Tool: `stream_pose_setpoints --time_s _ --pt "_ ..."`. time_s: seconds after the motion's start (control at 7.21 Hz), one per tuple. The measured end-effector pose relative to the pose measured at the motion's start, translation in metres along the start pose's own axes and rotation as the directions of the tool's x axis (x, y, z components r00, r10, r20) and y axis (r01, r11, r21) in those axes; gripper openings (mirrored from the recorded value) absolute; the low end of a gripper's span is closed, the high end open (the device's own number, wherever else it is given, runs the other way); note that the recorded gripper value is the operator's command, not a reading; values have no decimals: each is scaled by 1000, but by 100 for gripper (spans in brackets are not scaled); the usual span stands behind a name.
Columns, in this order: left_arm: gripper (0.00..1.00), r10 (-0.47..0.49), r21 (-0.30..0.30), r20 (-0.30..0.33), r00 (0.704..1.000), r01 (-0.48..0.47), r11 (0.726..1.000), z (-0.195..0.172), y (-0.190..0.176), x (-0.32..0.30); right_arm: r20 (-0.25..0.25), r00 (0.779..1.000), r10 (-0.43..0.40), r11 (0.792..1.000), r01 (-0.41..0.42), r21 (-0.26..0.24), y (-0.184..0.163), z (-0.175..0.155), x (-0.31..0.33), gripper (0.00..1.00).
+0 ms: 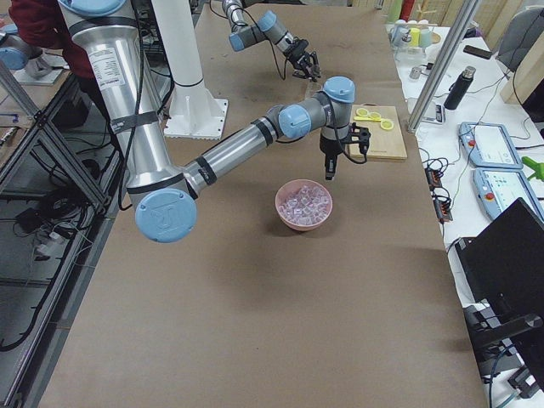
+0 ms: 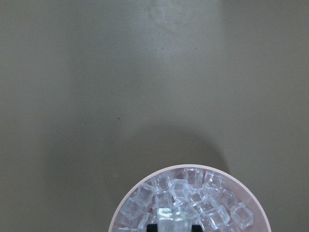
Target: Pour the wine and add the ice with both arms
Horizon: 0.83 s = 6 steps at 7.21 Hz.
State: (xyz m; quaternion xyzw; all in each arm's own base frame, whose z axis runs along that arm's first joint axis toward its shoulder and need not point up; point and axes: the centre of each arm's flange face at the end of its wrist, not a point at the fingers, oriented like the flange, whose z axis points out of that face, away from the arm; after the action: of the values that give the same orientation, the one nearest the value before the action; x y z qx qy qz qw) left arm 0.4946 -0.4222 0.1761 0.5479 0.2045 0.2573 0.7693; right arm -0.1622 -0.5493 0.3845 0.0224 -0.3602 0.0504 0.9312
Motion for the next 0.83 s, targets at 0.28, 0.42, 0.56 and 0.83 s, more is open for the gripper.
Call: stream_pose_setpoints --time_s 0.28,0.42,0.56,0.83 --pt "0 29 -15 20 999 -29 999 0 -4 0 2 1000 -2 1000 2 2 1 -2 -1 13" --pt "0 52 -24 27 998 -51 998 0 -6 0 3 1000 -3 1000 3 4 1 -3 -1 13" --pt "0 74 -34 33 997 -73 997 0 -9 0 4 1000 -4 1000 4 5 2 -3 -1 13" --pt "0 111 -65 53 992 -108 992 0 -15 -1 6 1000 -6 1000 6 7 2 -5 -2 13"
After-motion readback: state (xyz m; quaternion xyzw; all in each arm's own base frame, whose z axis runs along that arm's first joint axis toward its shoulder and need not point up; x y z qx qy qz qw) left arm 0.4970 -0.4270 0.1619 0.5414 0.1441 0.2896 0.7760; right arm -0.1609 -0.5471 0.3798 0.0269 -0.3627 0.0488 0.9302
